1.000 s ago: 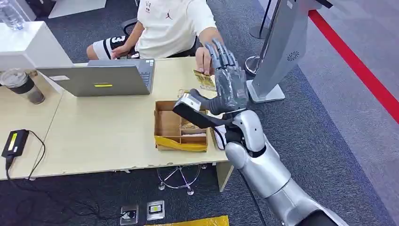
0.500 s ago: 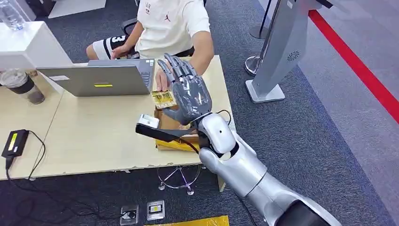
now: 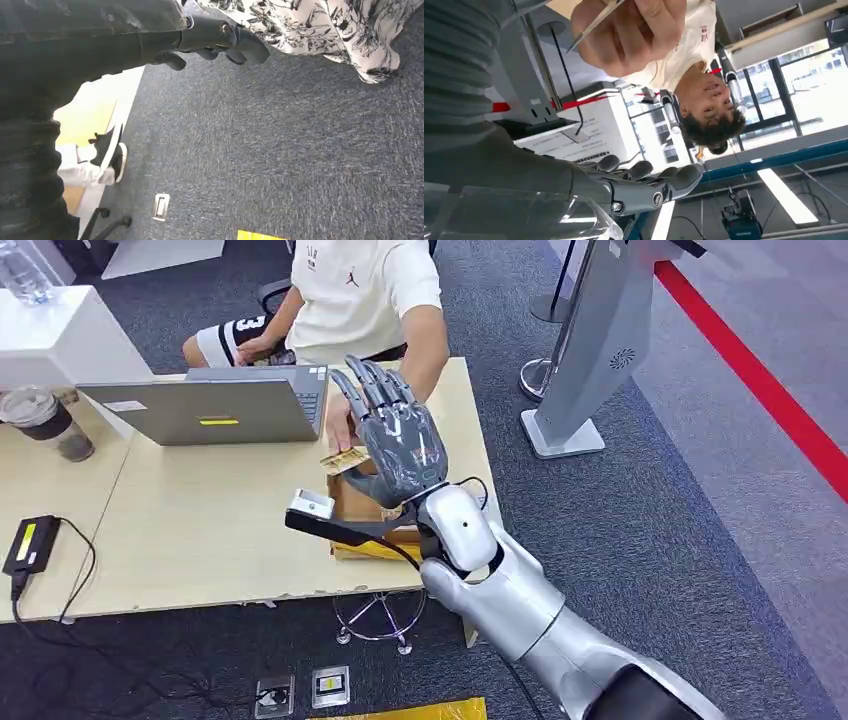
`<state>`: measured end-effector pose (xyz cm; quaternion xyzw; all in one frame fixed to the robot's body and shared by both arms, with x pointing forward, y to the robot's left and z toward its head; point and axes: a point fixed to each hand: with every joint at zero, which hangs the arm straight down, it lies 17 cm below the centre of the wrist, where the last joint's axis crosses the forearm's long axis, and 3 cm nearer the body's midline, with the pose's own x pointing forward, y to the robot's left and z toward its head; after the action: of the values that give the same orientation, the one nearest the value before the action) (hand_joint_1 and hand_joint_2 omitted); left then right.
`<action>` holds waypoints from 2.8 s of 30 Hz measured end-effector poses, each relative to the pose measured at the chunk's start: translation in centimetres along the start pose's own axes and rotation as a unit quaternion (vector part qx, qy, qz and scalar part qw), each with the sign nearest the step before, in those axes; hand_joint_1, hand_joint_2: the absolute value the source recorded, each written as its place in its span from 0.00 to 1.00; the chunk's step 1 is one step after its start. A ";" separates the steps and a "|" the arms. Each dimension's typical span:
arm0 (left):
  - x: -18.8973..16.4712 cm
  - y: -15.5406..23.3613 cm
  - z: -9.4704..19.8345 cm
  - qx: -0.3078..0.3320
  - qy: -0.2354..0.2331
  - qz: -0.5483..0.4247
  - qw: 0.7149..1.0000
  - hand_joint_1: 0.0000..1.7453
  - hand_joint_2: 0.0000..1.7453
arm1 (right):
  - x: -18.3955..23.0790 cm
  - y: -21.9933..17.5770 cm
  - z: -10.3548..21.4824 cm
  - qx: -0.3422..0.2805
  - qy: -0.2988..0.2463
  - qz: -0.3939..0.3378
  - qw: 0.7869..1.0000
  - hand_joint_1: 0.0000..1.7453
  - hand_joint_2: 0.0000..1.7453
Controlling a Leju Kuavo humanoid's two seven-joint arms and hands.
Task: Pass the card to the sensor for recognition and then transmit it.
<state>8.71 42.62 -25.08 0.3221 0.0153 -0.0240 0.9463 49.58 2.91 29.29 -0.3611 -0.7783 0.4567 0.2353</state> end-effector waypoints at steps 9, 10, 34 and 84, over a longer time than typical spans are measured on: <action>-0.1 -0.2 0.2 0.002 0.003 0.001 1.000 0.00 1.00 | 0.3 -0.2 0.0 -0.006 -0.006 0.001 1.000 0.33 1.00; -0.1 -0.3 0.2 0.002 0.003 0.001 1.000 0.00 1.00 | 0.3 -0.2 0.0 -0.006 -0.007 0.001 1.000 0.33 1.00; -0.2 -0.4 0.2 -0.002 0.007 -0.003 1.000 0.00 1.00 | -0.1 0.5 0.6 0.002 -0.004 0.009 1.000 0.95 1.00; -2.5 -1.2 1.1 0.009 0.071 0.007 0.997 0.00 1.00 | -22.0 10.8 23.5 0.085 0.334 -0.059 0.937 1.00 1.00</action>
<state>6.18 41.10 -24.82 0.3319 0.0804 0.0057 0.9399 50.85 -23.39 7.87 -0.4252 -0.6325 0.3597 0.5383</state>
